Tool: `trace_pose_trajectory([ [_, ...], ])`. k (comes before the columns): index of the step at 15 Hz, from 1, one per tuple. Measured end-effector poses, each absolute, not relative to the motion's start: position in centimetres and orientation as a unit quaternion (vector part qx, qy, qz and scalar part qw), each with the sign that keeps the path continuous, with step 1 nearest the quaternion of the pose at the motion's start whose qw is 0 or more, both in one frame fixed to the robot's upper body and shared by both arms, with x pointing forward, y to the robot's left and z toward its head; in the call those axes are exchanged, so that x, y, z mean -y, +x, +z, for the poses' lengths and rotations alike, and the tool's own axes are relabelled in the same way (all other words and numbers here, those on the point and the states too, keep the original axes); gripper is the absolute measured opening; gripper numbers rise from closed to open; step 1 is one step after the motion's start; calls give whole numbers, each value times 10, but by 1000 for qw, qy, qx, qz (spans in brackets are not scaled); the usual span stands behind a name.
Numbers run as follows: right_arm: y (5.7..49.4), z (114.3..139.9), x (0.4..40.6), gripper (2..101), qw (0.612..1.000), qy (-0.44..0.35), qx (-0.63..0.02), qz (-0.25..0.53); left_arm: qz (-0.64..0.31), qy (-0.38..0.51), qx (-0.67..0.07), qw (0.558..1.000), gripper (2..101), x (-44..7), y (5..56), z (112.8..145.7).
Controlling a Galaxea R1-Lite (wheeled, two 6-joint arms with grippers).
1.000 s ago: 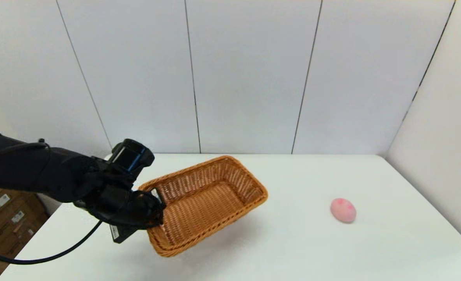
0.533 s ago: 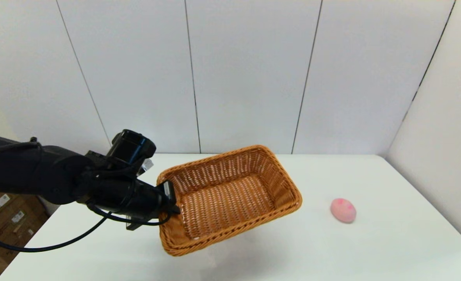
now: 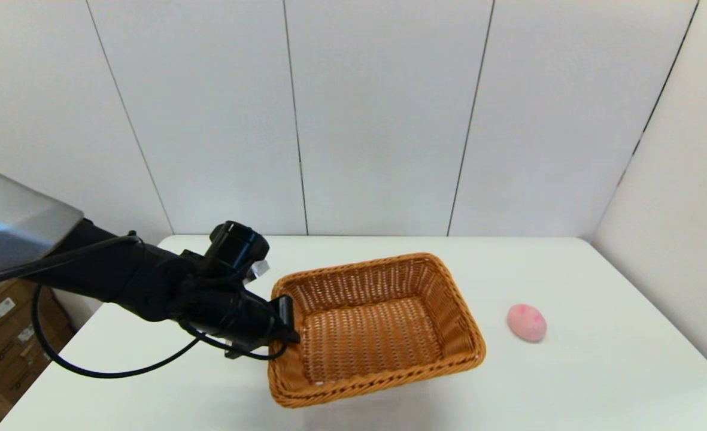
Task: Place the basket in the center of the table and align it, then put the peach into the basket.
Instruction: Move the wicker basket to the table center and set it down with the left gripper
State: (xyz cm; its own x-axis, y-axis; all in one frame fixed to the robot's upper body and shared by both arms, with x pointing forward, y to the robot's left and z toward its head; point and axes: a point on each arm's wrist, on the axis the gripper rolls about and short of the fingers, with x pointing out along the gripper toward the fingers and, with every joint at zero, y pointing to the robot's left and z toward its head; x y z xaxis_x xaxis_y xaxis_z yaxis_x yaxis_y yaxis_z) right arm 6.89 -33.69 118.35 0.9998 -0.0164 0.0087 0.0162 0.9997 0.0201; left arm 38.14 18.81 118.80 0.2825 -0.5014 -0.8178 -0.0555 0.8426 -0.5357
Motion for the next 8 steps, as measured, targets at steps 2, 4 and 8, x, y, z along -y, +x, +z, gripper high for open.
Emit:
trace_pose_trajectory([
  [2,69,1183,337,971,1000,10,4,-8,-160,-223,-585,763,139,-179,381,1183],
  [4,69,1183,337,971,1000,10,4,-8,-172,-211,-584,765,139,-174,384,1182],
  [8,69,1183,337,971,1000,10,4,-8,-183,-192,-592,761,139,-167,382,1178],
])
